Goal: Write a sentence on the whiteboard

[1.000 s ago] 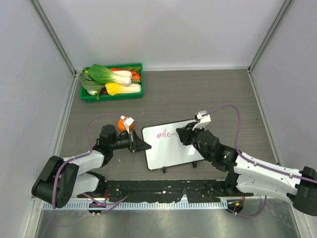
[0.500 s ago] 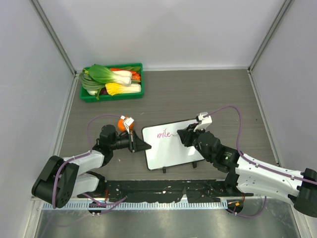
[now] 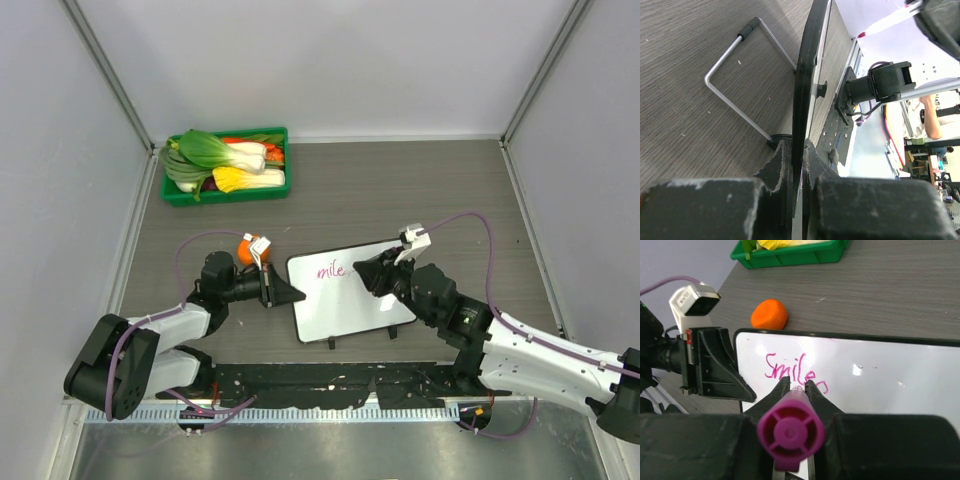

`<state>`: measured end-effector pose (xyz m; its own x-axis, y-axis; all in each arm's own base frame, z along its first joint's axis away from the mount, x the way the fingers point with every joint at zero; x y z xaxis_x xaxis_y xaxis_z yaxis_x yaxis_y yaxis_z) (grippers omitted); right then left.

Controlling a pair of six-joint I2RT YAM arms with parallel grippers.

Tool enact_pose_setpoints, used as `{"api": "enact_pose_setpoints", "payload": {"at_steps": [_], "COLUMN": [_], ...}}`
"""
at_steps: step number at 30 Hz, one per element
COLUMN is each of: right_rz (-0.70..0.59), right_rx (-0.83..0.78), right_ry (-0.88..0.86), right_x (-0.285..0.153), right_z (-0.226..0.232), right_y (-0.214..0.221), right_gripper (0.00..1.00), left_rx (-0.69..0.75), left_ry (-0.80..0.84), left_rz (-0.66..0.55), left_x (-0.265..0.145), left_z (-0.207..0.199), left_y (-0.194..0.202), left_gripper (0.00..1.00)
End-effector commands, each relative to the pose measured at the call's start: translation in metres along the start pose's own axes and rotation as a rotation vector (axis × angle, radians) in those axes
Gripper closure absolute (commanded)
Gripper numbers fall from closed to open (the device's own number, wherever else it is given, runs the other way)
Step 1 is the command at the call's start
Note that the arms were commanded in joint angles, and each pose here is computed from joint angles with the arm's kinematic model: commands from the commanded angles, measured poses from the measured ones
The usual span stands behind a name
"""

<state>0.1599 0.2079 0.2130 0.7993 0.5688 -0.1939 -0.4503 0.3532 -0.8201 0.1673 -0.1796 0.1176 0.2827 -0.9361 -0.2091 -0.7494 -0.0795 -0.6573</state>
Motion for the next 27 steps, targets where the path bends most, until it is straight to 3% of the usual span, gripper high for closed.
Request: {"api": "enact_pose_setpoints", "payload": {"at_steps": [1, 7, 15, 27], "right_rz": [-0.105, -0.088, -0.075, -0.072], "right_rx": [0.041, 0.022, 0.144, 0.041], "right_ry": [-0.086, -0.057, -0.117, -0.030], "right_x": [-0.003, 0.010, 0.017, 0.001], "right_z": [0.027, 0.019, -0.017, -0.024], "right_y": [-0.040, -0.042, -0.068, -0.053], "right_gripper": [0.99, 0.99, 0.99, 0.99], "left_rx": [0.040, 0.039, 0.036, 0.030], "left_ry": [-0.122, -0.121, -0.122, -0.125], "left_rz": [-0.026, -0.027, -0.022, -0.019], "left_x": [0.001, 0.001, 0.001, 0.003], "left_z": [0.019, 0.019, 0.021, 0.023], "left_y": [0.000, 0.000, 0.001, 0.000], "left_gripper": [1.00, 1.00, 1.00, 1.00]}}
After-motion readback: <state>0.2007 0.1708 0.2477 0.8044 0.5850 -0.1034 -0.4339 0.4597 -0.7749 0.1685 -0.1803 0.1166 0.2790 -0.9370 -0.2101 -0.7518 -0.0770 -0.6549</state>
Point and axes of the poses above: each gripper's point midway between its finger pads, its own x axis out along the fingers, its own z axis along the line the jaws close on, y = z × x, the point moved 6 cm from there along -x, back along the fingers, and after that the axes turned 6 degrees about x, right-handed, at the moved point
